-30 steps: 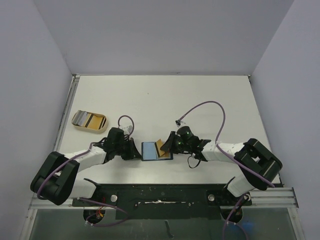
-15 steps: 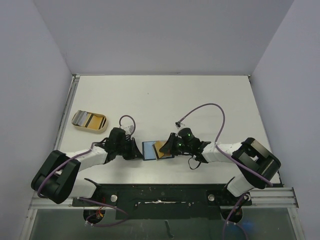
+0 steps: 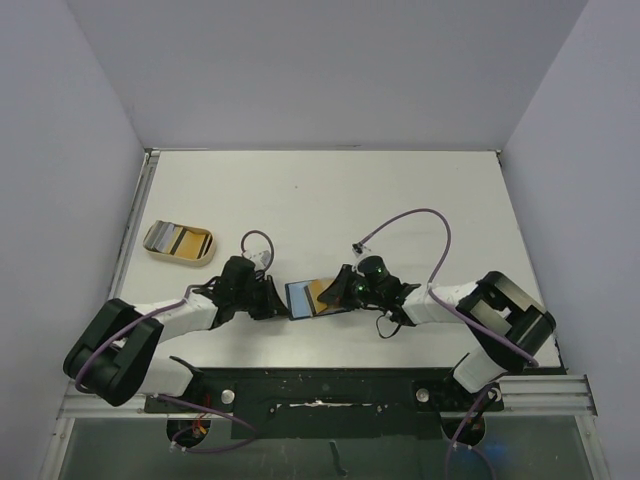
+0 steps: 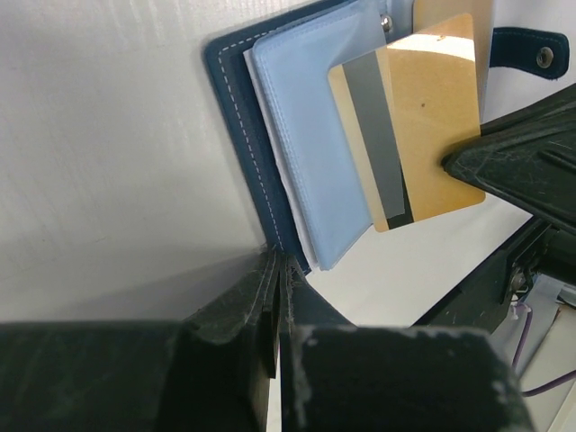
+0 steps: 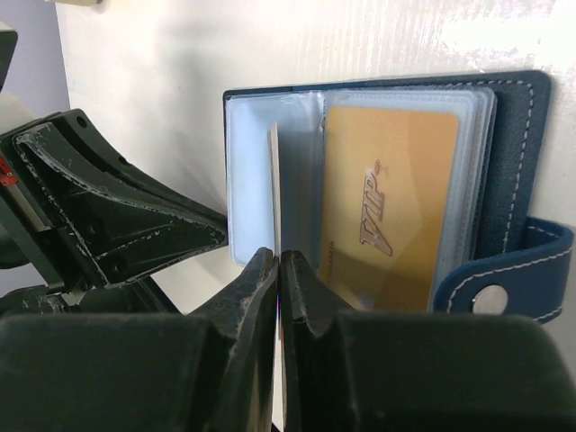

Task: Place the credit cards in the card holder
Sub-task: Insert the credit card into the card holder.

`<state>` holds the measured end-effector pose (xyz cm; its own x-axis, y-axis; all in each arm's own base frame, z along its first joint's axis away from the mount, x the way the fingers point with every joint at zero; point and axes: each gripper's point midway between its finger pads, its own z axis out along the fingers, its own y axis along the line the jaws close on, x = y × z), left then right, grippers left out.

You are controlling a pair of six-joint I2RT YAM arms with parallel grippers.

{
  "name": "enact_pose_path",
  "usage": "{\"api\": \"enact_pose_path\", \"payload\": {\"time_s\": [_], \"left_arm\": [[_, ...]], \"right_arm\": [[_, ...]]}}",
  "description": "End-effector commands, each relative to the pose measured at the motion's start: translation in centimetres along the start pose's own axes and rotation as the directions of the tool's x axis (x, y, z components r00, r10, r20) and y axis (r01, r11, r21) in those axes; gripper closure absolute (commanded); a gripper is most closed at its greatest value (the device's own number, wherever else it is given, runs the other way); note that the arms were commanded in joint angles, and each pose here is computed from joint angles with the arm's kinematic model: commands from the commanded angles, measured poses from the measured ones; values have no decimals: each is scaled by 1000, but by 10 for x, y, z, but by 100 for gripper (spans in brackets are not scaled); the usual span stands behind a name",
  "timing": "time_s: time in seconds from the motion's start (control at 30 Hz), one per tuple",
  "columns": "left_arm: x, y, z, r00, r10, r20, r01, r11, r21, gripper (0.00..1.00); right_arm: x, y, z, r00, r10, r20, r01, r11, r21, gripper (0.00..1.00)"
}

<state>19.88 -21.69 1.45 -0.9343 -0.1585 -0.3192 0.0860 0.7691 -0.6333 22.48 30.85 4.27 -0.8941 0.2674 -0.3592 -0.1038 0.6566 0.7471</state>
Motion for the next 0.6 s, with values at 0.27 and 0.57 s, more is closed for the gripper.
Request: {"api": "enact_pose_path", "payload": {"time_s": [0.27, 0.57], "left_arm": [[1, 1, 7, 1000, 5, 23, -5, 1000, -4, 100], [-1, 6, 7, 999, 8, 32, -7, 1000, -29, 100]], "right_arm": [[-17, 11, 2, 997, 27, 75, -22, 997, -73, 98], [-20, 6, 2, 995, 40, 89, -32, 995, -89, 98]]}}
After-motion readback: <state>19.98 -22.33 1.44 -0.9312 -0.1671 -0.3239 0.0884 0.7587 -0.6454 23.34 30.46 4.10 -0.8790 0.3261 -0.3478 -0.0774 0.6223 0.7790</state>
